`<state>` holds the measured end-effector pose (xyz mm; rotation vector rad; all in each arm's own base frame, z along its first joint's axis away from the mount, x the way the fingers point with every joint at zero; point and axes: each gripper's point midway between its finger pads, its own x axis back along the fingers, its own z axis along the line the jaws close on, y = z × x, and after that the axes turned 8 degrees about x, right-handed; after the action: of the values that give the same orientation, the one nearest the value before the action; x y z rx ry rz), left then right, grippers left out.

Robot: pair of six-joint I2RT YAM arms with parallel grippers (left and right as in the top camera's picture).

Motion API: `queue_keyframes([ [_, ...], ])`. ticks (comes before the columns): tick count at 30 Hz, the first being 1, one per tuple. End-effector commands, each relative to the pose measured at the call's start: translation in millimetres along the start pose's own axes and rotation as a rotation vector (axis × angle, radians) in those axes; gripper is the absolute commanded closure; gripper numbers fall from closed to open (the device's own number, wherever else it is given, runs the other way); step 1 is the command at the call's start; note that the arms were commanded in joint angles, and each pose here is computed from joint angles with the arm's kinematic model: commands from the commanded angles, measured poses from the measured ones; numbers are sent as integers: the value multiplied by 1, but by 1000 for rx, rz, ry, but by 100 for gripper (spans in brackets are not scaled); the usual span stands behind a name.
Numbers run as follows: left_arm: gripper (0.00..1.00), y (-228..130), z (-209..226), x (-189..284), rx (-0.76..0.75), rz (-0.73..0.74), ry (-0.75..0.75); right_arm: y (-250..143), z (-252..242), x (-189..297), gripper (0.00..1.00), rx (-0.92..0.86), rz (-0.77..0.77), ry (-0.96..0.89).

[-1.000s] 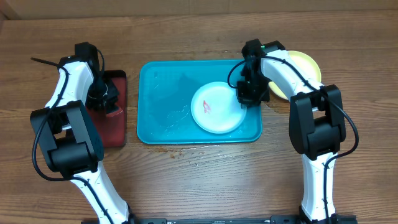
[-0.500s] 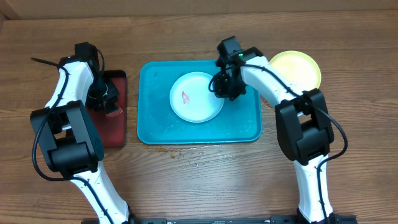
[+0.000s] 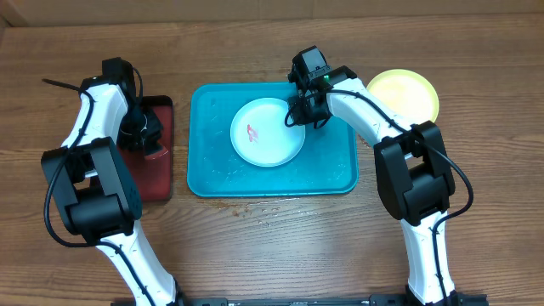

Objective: Clean dirty plates on tray and stack at the side

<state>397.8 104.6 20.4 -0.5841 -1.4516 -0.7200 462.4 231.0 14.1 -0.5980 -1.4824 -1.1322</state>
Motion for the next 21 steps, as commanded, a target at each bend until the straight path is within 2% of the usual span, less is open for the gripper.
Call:
queue_keyframes([
  [1,65,-3,2,-1,10,10,0,-3,-3,-7,81,35,9,-9],
  [3,66,-3,2,-1,10,10,0,-4,0,-7,89,34,13,9],
  [8,69,-3,2,-1,10,10,0,-15,9,-6,96,-6,56,62],
  [14,69,0,1,-1,11,-2,-6,-33,15,-4,96,-176,139,84],
  [21,66,6,-2,0,14,-27,-20,-39,32,-2,96,-178,168,160],
])
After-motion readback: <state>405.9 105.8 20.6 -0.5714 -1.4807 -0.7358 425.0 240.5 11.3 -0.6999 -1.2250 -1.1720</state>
